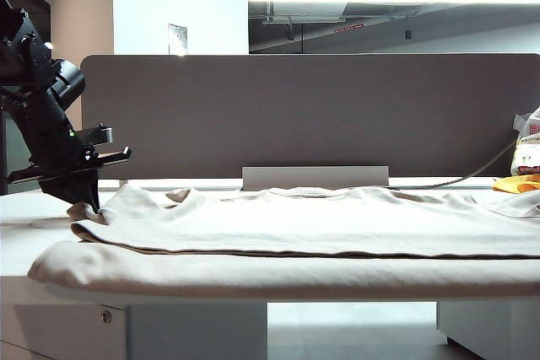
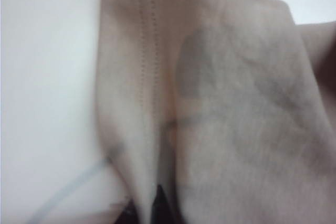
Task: Fold the bottom side of the T-shirt horizontally towards the center, about one-third of the way, then fold the sleeve back towards the center, creating a straight line along the edge of the T-shirt, and finally fold the bottom of the T-shirt up towards the top, creating a neat rectangle.
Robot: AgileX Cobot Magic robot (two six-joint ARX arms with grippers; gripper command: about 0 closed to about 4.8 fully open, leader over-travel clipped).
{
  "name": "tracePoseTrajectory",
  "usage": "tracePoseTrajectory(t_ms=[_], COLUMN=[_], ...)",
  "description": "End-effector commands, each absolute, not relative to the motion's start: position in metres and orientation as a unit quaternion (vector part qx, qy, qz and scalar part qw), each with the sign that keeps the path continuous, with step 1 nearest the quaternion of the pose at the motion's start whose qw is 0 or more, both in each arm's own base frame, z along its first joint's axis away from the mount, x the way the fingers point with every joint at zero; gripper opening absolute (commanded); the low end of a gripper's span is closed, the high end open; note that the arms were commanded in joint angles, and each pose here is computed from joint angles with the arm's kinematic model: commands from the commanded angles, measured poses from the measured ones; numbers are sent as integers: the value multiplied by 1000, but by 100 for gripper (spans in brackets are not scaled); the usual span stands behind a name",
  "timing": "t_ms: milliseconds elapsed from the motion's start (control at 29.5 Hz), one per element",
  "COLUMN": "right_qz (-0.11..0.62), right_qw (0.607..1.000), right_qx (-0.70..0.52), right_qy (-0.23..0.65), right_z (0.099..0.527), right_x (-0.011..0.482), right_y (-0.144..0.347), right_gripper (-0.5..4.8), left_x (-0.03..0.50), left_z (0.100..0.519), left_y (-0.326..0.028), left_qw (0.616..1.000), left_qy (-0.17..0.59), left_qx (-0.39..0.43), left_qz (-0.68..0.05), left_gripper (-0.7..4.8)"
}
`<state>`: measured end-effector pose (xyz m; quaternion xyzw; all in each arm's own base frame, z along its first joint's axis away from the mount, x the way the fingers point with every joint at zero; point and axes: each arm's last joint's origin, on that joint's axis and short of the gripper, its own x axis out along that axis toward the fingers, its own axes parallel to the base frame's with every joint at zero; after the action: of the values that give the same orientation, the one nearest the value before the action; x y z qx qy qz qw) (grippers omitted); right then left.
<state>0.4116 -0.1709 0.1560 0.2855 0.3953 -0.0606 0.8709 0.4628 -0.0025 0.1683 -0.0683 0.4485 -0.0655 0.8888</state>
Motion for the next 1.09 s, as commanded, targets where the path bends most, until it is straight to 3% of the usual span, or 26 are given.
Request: tracePoseTrajectory(t_ms=[34,543,1086], right_qz=[-33,78,193], right_qw=[881,893,868], right_qx=[282,271,244], right_qy=[379,352,387], right_z=[167,210,218], right_x=[418,440,449], right_y=[-163,-116,-21], right_gripper=[-6,-6,-6], left_x=[461,473,450], left_z=[172,232,231], left_y=[-8,-70,-155], left_qw=[888,899,874], left_qy=[448,403,411], left_qx=[-68,-32,25], left_qz=[-82,-166,-260], left_gripper=[-6,-6,-6])
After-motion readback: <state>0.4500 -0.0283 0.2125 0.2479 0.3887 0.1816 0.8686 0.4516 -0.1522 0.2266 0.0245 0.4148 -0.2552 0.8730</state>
